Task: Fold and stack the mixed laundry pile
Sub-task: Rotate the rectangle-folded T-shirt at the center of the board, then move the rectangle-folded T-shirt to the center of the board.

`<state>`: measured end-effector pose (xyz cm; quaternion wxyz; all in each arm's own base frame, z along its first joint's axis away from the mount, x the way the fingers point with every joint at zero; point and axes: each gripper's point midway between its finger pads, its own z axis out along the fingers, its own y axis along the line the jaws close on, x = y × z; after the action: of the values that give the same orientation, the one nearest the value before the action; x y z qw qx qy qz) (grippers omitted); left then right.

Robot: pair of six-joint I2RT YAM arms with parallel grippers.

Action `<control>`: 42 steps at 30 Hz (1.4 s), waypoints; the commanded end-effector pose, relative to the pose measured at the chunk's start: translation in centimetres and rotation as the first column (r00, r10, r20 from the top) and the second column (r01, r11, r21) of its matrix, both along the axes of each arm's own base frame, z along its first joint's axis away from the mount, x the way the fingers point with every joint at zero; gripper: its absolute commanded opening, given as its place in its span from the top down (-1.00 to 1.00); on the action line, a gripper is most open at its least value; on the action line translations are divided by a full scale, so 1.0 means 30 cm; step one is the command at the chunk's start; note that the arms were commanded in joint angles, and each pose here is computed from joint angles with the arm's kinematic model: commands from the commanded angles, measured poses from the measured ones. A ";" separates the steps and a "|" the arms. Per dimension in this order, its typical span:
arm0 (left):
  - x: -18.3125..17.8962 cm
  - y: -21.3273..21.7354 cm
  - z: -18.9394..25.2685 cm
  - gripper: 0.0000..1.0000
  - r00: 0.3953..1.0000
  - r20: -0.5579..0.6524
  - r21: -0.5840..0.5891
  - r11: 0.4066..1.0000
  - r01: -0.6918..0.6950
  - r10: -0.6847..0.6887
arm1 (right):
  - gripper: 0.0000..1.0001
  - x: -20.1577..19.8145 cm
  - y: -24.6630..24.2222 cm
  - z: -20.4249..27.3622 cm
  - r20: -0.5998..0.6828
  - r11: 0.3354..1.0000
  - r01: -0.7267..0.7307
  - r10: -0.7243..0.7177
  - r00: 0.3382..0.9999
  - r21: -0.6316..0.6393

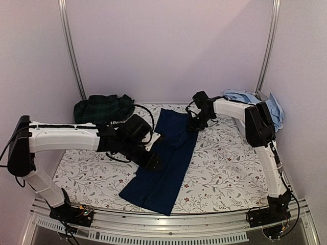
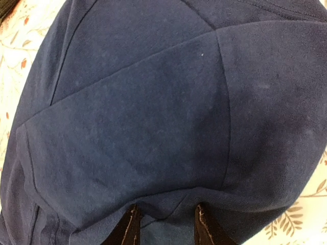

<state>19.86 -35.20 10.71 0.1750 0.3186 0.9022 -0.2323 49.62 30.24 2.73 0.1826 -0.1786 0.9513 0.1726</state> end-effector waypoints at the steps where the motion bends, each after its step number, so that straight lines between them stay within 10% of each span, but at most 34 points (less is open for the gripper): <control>1: 0.258 0.099 0.040 0.01 0.983 0.046 -0.051 0.983 -0.174 0.177 | 0.25 -0.033 0.021 0.250 0.081 0.993 -0.009 0.000 0.997 0.121; 9: 0.534 0.058 -0.050 0.20 0.983 0.106 0.017 0.988 -0.152 0.150 | 0.31 -0.190 0.024 0.272 -0.047 0.973 0.059 -0.050 0.998 0.222; 22: 0.547 0.011 -0.265 0.28 0.988 -0.016 0.055 0.987 -0.154 0.155 | 0.38 -0.219 0.078 0.005 -0.163 0.986 0.063 -0.037 0.986 0.156; 42: 0.828 -0.031 -0.436 0.32 0.888 -0.153 0.005 0.899 -0.438 0.434 | 0.48 0.262 0.006 -0.102 0.098 0.992 0.069 -0.079 0.992 0.104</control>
<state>42.80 -38.07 1.52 0.1968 0.1570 0.9412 -0.2254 55.12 32.19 2.35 0.2254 -0.1408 0.9362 0.2299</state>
